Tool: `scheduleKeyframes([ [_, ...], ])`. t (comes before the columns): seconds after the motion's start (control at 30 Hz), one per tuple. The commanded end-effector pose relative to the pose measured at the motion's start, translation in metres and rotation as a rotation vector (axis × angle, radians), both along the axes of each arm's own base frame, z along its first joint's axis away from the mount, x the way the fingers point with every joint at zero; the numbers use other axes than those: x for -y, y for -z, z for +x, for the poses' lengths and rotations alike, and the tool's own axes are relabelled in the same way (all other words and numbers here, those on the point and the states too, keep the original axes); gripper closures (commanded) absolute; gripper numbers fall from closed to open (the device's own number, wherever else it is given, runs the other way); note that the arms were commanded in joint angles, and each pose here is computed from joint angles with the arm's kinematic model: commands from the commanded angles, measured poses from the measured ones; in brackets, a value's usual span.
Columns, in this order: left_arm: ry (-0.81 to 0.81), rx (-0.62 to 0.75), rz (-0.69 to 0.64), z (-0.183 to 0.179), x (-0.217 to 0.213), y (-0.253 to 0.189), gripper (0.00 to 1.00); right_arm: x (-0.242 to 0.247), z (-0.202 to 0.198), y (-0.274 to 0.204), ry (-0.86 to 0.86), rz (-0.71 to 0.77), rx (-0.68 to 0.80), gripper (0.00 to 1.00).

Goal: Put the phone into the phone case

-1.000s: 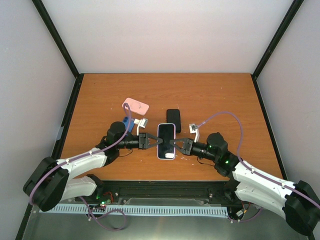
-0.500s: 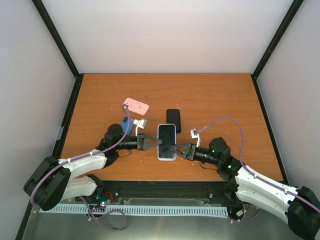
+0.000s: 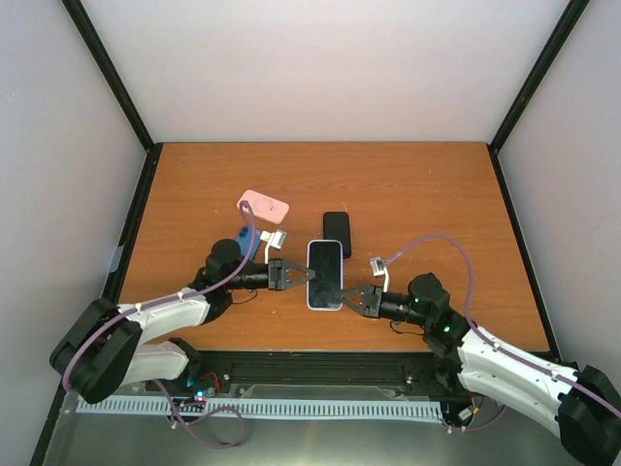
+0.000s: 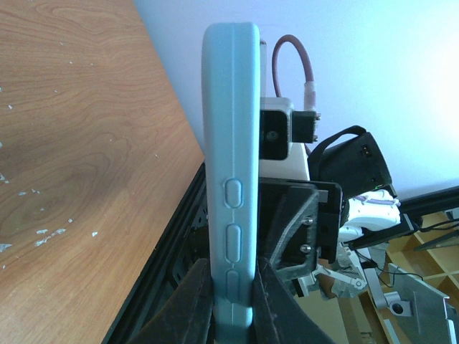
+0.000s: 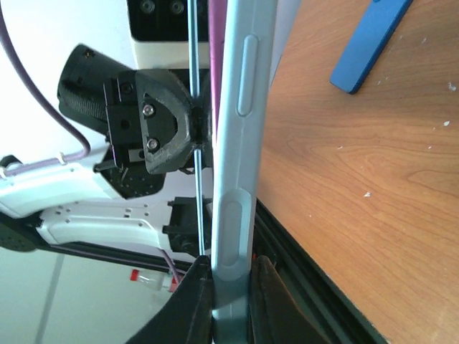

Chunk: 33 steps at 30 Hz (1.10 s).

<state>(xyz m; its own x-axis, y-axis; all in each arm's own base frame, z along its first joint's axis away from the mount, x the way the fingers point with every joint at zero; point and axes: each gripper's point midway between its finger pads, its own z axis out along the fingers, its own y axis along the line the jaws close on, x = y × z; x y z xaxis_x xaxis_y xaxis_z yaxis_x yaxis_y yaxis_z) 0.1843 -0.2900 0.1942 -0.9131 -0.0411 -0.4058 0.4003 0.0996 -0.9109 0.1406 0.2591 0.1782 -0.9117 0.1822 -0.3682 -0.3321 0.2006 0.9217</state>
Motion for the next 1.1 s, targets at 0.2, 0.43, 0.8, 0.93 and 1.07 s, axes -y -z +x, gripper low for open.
scheduleKeyframes([
  [0.2, -0.059, 0.178, 0.072, 0.021, 0.003, -0.009, 1.0, 0.003, 0.002, 0.013, 0.049, 0.024, -0.145, 0.97],
  [0.43, 0.039, 0.187, 0.01, 0.002, 0.005, -0.021, 1.0, 0.008, 0.006, 0.01, 0.075, -0.031, -0.067, 0.76],
  [0.8, 0.235, 0.237, -0.029, -0.036, 0.001, -0.035, 1.0, 0.022, 0.016, -0.027, 0.149, -0.124, 0.132, 0.35],
  [0.93, 0.291, 0.244, -0.029, -0.045, -0.001, -0.036, 1.0, 0.02, 0.019, -0.039, 0.149, -0.126, 0.157, 0.31],
  [1.07, 0.33, 0.261, -0.027, -0.052, -0.001, -0.039, 1.0, 0.013, 0.022, -0.052, 0.129, -0.12, 0.181, 0.3],
])
